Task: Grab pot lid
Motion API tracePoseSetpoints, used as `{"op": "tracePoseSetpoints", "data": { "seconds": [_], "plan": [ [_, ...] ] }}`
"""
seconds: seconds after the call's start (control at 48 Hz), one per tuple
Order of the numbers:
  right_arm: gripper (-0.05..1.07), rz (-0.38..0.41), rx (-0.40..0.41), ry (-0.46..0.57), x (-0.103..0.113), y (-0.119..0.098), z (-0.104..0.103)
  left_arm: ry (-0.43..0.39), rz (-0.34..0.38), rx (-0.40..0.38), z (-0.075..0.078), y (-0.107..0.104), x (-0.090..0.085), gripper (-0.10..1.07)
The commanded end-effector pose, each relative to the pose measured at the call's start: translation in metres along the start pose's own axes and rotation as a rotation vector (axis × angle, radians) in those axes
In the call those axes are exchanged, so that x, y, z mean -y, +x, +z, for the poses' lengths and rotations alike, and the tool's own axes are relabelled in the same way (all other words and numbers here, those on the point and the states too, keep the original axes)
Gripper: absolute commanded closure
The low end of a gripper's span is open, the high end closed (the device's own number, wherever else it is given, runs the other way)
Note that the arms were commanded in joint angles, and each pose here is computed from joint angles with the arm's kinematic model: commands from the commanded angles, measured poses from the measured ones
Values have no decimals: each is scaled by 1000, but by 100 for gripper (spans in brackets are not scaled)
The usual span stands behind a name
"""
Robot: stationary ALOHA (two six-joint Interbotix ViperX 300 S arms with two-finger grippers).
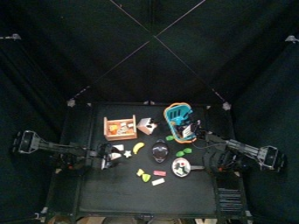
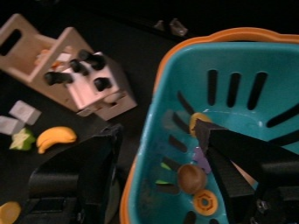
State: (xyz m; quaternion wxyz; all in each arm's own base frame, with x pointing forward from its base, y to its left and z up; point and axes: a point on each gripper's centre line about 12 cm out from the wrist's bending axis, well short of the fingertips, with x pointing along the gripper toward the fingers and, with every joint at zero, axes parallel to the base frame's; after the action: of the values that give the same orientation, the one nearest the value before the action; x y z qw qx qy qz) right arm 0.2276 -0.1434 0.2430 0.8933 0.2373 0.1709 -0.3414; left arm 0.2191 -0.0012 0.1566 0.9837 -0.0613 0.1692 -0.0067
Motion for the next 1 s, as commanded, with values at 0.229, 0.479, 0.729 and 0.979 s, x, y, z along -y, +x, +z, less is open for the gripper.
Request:
{"op": "tracePoseSetpoints", "data": {
  "seconds": [0.229, 0.479, 0.729, 0.979],
  "plan": [
    [6, 298, 15, -98, -56, -17, -13, -1, 4, 21, 7, 2, -1, -2],
    [6, 445, -45, -202, -96, -17, -33, -3, 5, 21, 7, 2, -1, -2],
    [6, 455, -150, -308, -112, 5, -61, -4, 10, 21, 7, 2, -2, -2],
    [6, 332, -191, -413, -106, 30, -67, -6, 10, 21, 7, 2, -2, -2]
  ]
}}
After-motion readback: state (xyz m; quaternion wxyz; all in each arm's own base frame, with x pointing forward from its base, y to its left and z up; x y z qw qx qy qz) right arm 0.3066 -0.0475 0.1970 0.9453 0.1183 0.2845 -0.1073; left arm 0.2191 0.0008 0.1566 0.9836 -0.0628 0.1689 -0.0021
